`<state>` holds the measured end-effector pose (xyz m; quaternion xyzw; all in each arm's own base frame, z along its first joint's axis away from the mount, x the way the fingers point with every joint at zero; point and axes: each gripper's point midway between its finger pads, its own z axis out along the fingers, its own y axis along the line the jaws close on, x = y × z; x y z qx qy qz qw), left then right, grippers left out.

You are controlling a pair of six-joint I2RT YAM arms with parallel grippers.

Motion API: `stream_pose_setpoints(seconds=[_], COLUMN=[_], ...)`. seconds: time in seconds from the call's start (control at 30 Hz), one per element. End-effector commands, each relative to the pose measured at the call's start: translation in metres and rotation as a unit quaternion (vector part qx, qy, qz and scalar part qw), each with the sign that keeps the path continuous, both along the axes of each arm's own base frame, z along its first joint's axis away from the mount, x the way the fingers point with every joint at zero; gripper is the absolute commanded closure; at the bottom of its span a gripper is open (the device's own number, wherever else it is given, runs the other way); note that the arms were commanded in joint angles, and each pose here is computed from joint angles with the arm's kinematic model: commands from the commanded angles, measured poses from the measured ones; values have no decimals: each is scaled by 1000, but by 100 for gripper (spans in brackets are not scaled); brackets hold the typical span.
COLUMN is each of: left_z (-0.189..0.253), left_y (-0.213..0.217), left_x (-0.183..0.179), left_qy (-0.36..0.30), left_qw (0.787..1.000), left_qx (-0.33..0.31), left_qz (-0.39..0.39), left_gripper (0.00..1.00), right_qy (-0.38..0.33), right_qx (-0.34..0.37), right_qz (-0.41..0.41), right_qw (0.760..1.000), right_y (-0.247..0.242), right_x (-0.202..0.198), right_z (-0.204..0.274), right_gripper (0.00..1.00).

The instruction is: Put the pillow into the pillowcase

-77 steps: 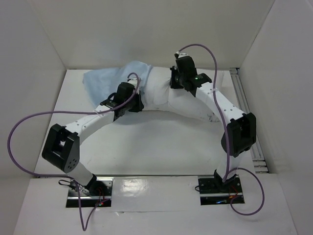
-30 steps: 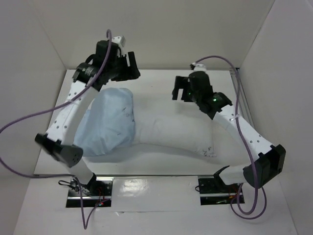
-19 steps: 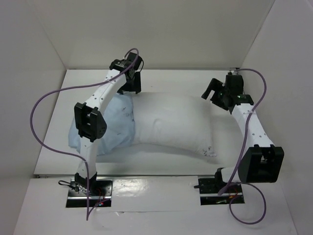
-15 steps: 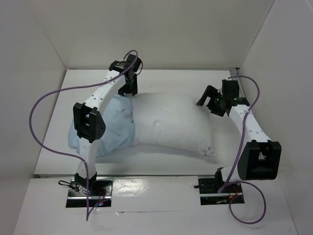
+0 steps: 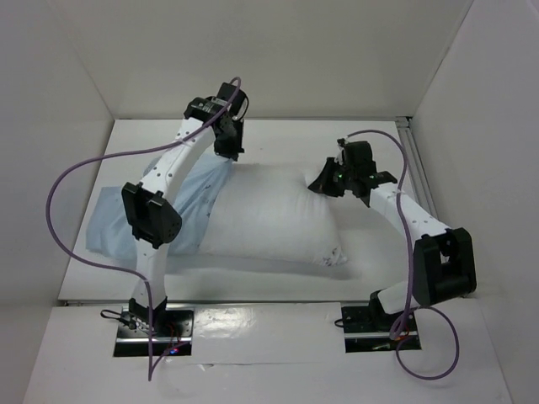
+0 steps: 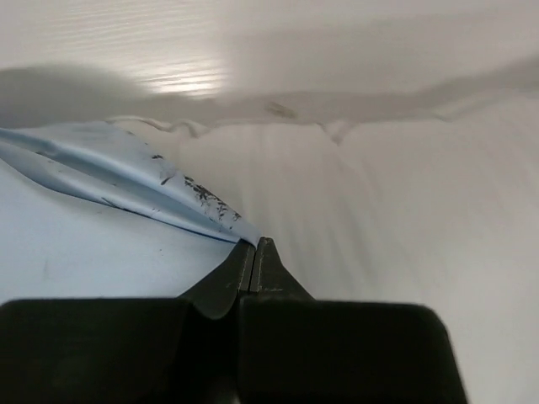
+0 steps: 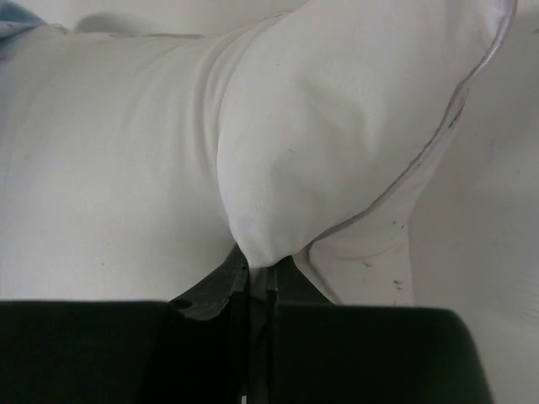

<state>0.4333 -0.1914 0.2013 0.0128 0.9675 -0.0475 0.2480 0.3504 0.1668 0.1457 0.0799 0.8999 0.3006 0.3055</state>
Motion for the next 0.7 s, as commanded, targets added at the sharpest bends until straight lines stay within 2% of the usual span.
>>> stream_pose_setpoints(seconds=[0.0,0.1,0.2,0.3,0.33,0.43,0.5,0.53,0.63,0.67], left_z=[96,131,166,175,171,135,114,93,79,86], left_y=[-87,-130,-177,-203,-206,-199,-192,-187,-166,-152], left_x=[-42,-66,-104,-107,-104,-66,-49,-43,-32,-31], left_qy=[-65,-85,-85,-81,-75,-75,-80,-67,-78,-98], left_qw=[972,944,902,880,881,907,920,933,951,957], left_qx=[-175,-248,-328,-366,-368,-338,-310,-282,-223,-192], left_qz=[-146,-200,-266,-291,-286,-239,-227,-211,-200,-193], left_gripper=[100,100,100,100,100,100,100,100,71,51], right_qy=[-121,-153,-163,-157,-157,-127,-108,-92,-77,-73], right_qx=[51,54,68,73,65,49,41,36,27,24], right_qz=[15,12,24,27,9,-45,-78,-101,-131,-149], right_qw=[991,987,984,985,985,990,990,990,988,986], right_y=[22,24,38,53,48,25,6,-9,-31,-44], right_x=[23,26,12,-3,-5,-10,-11,-8,-4,-1], right_z=[88,119,136,134,130,100,81,64,54,53], right_gripper=[100,100,100,100,100,100,100,100,100,100])
